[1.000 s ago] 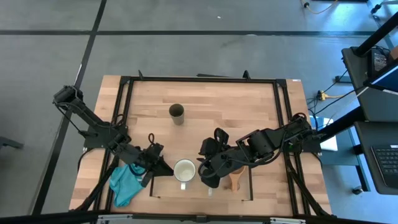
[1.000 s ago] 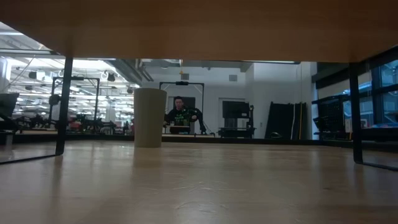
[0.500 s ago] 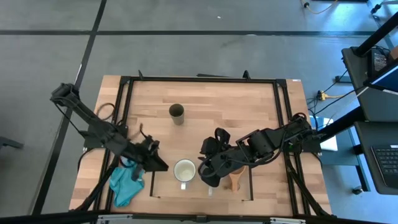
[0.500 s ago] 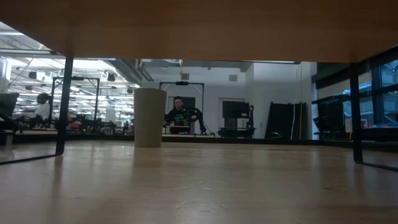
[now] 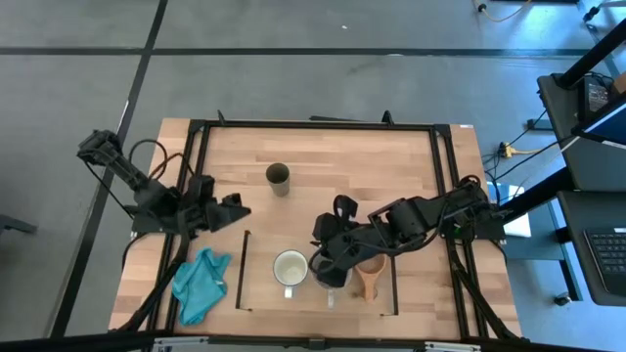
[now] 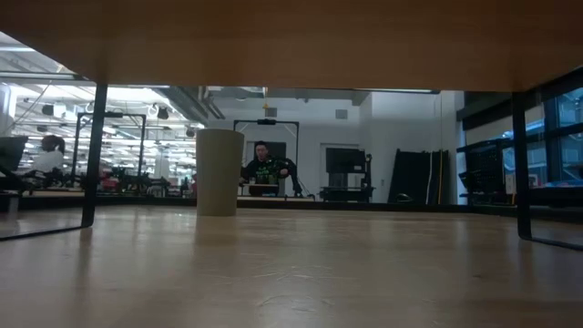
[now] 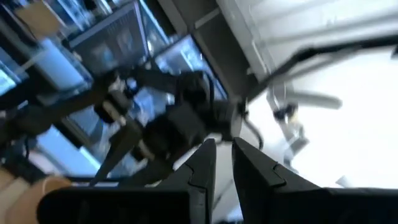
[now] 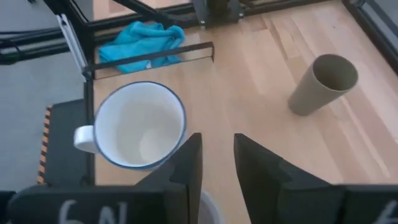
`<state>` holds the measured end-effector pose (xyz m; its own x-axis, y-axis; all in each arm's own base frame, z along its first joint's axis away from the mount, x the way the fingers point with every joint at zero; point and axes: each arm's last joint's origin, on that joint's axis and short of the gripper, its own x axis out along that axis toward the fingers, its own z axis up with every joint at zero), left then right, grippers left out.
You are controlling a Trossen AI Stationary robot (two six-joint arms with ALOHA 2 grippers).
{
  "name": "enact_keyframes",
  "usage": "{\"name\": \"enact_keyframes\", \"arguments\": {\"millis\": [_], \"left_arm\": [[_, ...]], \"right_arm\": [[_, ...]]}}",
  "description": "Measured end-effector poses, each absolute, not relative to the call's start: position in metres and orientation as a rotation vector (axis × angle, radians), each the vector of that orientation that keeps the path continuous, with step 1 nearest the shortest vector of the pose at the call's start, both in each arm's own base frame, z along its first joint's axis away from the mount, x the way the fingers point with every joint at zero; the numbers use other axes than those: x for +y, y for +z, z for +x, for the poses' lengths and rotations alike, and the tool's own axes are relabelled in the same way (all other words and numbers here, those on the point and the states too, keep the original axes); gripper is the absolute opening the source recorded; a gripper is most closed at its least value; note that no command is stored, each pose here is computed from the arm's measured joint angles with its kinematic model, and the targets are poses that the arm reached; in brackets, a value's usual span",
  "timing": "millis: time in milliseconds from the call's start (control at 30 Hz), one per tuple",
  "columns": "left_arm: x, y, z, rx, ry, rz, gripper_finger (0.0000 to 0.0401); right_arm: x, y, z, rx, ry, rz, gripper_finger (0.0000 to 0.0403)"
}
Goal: Stack small to large cups/mugs on shelf
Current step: Put the gray cup on the shelf
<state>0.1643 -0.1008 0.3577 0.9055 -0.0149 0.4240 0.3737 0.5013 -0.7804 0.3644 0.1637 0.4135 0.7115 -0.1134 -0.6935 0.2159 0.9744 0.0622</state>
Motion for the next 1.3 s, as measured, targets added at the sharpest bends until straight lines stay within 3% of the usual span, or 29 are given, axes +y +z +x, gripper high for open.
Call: {"name": "enact_keyframes", "arguments": {"millis": [300,433,600,800,900,1167,1300], "left_arm": [[-0.097,0.350,0.177,-0.414,-0.077,-0.981,0.0047],[-0.098,0.350,0.182,-0.435,-0.110,-1.027,0.0047],[-0.079,0.360,0.182,-0.381,-0.099,-0.849,0.0047],[-0.023,0.369,0.158,0.193,0.295,-0.598,0.0047],[-0.007,0.375,0.146,0.429,0.358,-0.484,0.0047],[0.033,0.353,0.160,0.730,0.538,-0.195,0.0068],[0.064,0.340,0.184,0.774,0.557,-0.284,0.0091]], "right_arm": [[0.148,0.413,0.370,0.767,-0.214,0.129,0.0094],[0.136,0.419,0.371,0.742,-0.239,0.157,0.0094],[0.116,0.425,0.381,0.675,-0.276,0.210,0.0094],[0.076,0.430,0.384,0.657,-0.398,0.306,0.0094],[0.055,0.433,0.382,0.641,-0.475,0.347,0.0098],[0.009,0.435,0.381,0.629,-0.609,0.406,0.0168],[-0.002,0.435,0.382,0.622,-0.638,0.417,0.0208]]}}
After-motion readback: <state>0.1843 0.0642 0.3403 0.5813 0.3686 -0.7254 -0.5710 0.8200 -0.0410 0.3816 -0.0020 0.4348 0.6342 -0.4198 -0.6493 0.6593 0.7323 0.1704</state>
